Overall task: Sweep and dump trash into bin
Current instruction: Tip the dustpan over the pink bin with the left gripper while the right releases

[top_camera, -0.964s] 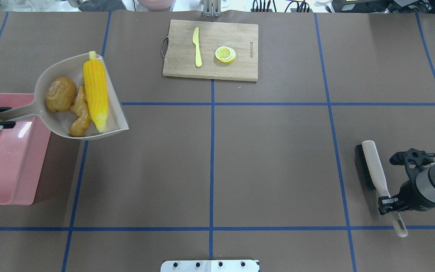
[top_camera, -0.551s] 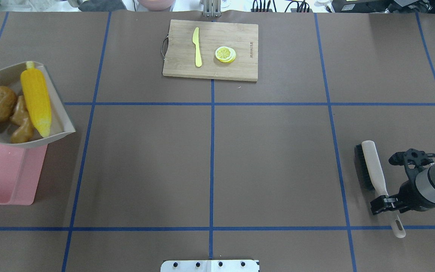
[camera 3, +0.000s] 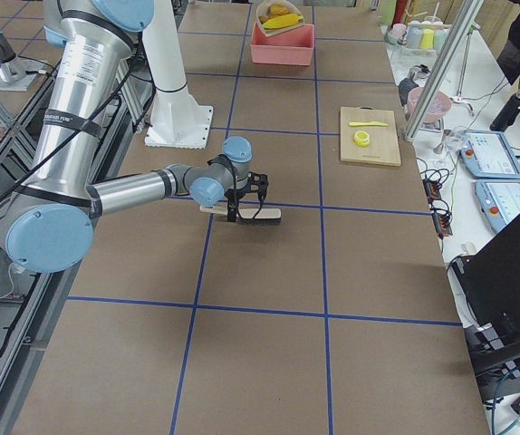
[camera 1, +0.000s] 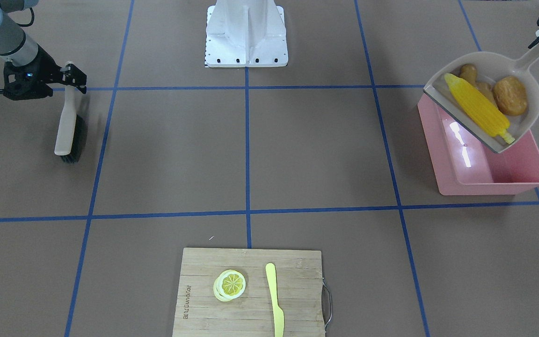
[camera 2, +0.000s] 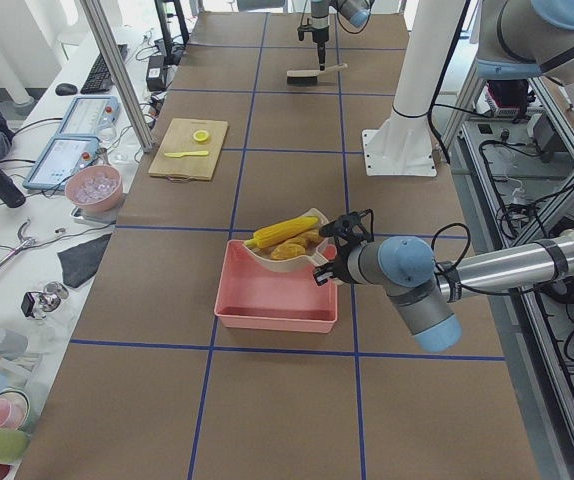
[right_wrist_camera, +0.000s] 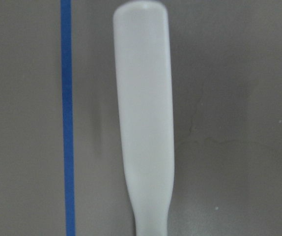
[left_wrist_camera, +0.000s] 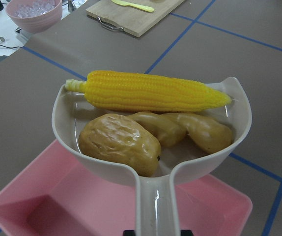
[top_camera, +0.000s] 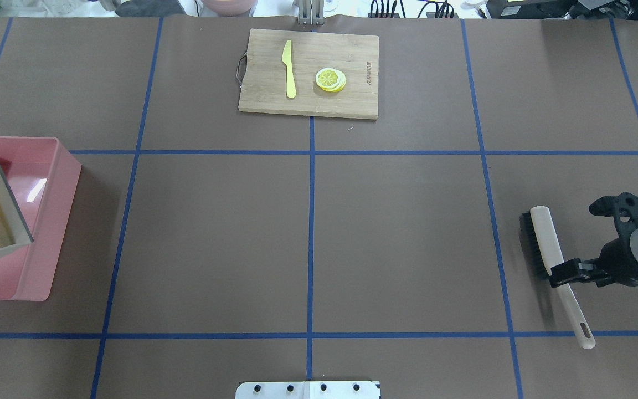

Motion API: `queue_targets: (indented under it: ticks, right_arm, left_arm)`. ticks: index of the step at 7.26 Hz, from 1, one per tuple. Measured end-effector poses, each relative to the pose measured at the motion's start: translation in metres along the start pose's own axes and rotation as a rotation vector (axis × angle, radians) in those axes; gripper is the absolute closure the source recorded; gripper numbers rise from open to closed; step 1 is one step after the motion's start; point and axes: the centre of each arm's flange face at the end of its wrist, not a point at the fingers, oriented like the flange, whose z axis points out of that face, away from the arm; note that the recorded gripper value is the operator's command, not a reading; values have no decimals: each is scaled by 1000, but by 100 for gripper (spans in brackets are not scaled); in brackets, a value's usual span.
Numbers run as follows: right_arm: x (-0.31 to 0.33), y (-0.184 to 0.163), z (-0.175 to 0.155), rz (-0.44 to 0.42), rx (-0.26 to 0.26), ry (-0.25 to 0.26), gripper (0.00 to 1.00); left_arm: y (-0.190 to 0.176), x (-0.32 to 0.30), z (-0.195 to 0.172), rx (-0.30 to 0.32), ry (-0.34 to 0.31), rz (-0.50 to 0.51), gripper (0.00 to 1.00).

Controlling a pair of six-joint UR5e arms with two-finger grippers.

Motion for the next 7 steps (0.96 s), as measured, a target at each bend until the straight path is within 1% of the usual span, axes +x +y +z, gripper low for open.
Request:
queue_targets:
  ticks: [1, 2, 3, 4, 5, 6, 7]
  right_arm:
    - [8, -12, -20, -2, 50, -10, 0]
    - [19, -24, -39, -24, 101, -14, 0]
    - [31, -33, -57, -58, 146, -9, 0]
    - [47, -42, -72, -99, 187, 5, 0]
    - [66, -51, -87, -146, 219, 42, 0]
    - [87, -62, -102, -181, 238, 93, 0]
    - [100, -73, -116, -193, 245, 131, 0]
  left_arm:
    - [17, 5, -7, -41, 1, 29, 100]
    - [26, 7, -13, -81, 15, 59, 100]
    - [30, 7, -19, -107, 26, 72, 100]
    - [36, 3, -23, -128, 32, 77, 100]
    - [45, 0, -27, -146, 37, 80, 100]
    - [53, -2, -30, -160, 38, 69, 100]
    - [57, -4, -34, -171, 37, 47, 100]
